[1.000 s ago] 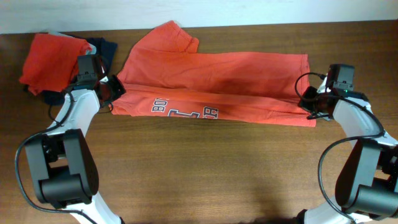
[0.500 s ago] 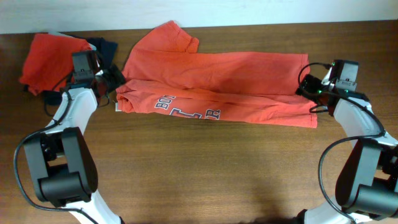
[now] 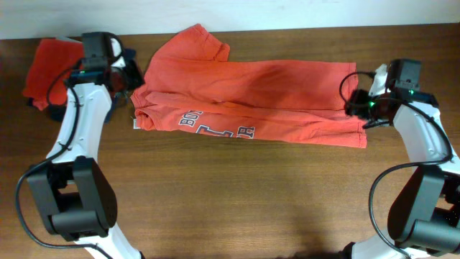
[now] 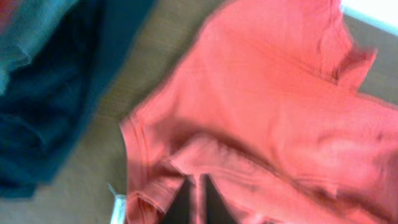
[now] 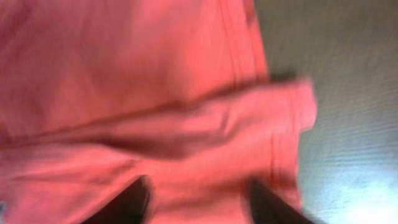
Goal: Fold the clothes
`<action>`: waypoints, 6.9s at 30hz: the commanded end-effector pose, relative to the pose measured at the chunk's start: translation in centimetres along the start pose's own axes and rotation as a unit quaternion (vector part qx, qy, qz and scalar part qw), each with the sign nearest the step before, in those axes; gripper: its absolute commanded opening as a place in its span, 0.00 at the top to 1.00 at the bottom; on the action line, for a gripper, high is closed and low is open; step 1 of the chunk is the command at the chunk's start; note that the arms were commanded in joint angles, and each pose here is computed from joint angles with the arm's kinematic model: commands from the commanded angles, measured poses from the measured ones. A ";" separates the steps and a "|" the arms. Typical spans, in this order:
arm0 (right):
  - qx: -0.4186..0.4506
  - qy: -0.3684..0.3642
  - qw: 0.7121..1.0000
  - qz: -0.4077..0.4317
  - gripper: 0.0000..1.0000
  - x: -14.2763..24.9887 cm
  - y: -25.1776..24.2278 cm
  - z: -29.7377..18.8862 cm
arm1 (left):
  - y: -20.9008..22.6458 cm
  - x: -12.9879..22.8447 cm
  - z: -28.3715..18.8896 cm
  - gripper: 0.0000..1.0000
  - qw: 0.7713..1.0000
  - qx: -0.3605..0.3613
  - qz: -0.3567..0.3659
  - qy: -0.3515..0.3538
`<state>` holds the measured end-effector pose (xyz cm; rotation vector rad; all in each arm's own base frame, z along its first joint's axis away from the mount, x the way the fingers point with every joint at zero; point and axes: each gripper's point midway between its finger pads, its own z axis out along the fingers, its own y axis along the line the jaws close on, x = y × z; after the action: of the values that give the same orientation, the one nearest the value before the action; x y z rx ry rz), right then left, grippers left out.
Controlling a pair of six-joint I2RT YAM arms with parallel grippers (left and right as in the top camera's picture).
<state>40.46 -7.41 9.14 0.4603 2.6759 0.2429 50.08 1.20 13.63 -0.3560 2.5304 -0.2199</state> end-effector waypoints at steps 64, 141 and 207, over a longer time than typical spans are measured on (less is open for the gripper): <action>0.040 -0.122 0.961 -0.246 0.96 -4.9 12.4 5.9 | -3.1 5.5 5.5 1.00 0.987 -0.068 0.106 0.101; 0.125 0.175 0.969 -0.121 0.96 7.4 2.2 9.2 | -1.3 5.0 9.9 0.74 0.954 -0.031 0.245 0.170; 0.125 0.174 0.969 -0.122 0.96 7.3 2.2 9.3 | -1.5 5.3 9.5 0.43 0.925 0.123 0.299 0.200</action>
<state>39.33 -1.59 0.06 0.1545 3.0582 -0.0658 51.30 -2.35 3.14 0.6028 2.8331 -0.3697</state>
